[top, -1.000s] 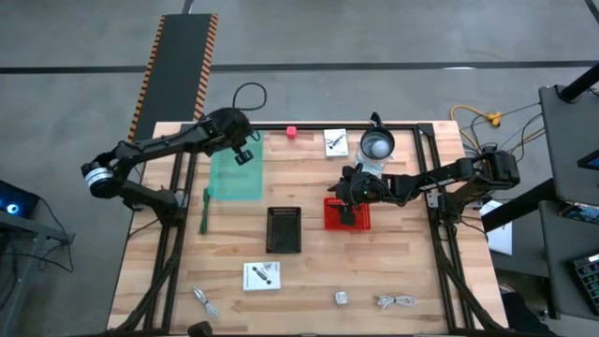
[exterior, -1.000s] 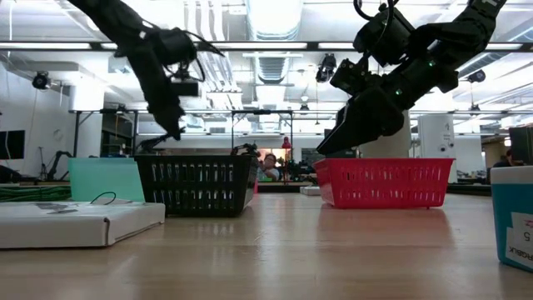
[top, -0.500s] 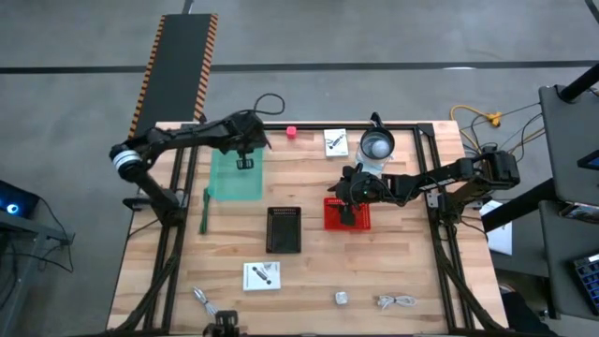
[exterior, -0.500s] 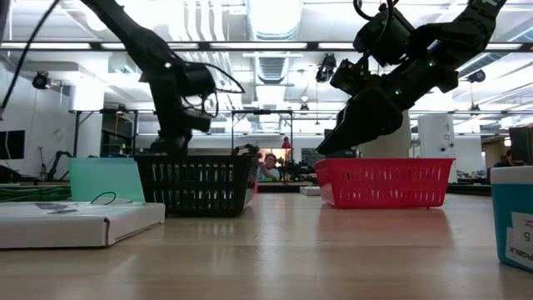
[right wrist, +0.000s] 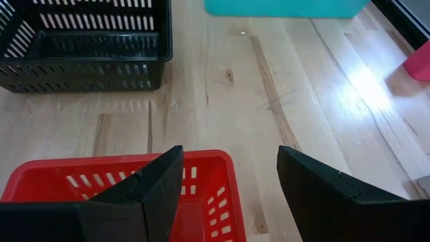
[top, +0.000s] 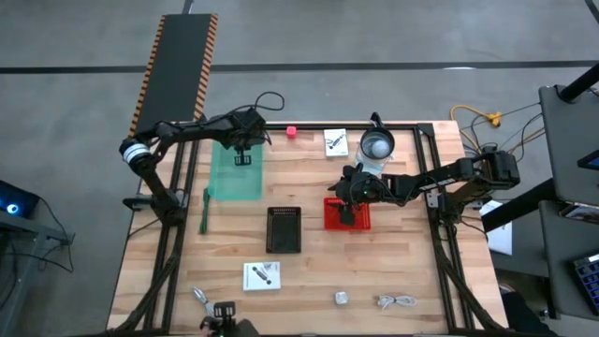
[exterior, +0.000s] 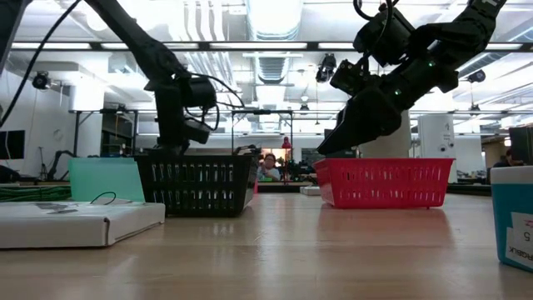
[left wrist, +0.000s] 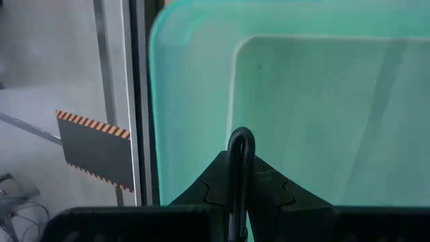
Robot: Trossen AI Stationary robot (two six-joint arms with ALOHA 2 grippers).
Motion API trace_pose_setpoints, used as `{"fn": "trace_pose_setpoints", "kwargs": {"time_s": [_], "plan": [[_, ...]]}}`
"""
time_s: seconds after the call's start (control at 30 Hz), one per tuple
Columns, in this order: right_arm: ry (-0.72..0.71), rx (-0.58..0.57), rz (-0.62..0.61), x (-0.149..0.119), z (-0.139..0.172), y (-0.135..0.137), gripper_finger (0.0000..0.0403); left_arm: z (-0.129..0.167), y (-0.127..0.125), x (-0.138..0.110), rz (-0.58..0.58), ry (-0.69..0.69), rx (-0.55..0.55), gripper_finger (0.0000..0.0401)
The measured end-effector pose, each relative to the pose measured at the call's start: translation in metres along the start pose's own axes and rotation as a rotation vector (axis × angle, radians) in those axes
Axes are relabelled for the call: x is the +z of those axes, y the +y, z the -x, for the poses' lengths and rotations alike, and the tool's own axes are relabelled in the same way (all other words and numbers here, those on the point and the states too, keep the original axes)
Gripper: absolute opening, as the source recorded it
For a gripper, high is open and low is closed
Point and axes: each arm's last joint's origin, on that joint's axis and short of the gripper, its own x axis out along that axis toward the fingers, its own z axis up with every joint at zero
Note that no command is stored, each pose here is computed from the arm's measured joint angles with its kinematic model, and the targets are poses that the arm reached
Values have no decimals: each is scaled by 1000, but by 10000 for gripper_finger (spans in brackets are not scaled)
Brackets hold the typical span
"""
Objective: Pick and place items into bin
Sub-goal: Put the black charger cable into the blue bin, then put the green charger cable into the blue bin
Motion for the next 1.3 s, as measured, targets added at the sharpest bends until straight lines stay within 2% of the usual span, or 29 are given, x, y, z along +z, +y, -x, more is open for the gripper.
{"fn": "trace_pose_setpoints", "kwargs": {"time_s": [0.37, 0.97, 1.3], "plan": [[0, 0, 0, 0, 0, 0, 224, -1, 0, -2, -11, 2, -9, 15], [0, 1, 0, 0, 0, 0, 224, -1, 0, -2, -5, 4, -1, 112], [0, 1, 1, 0, 0, 0, 224, 11, 0, -4, 51, 20, 42, 124]]}}
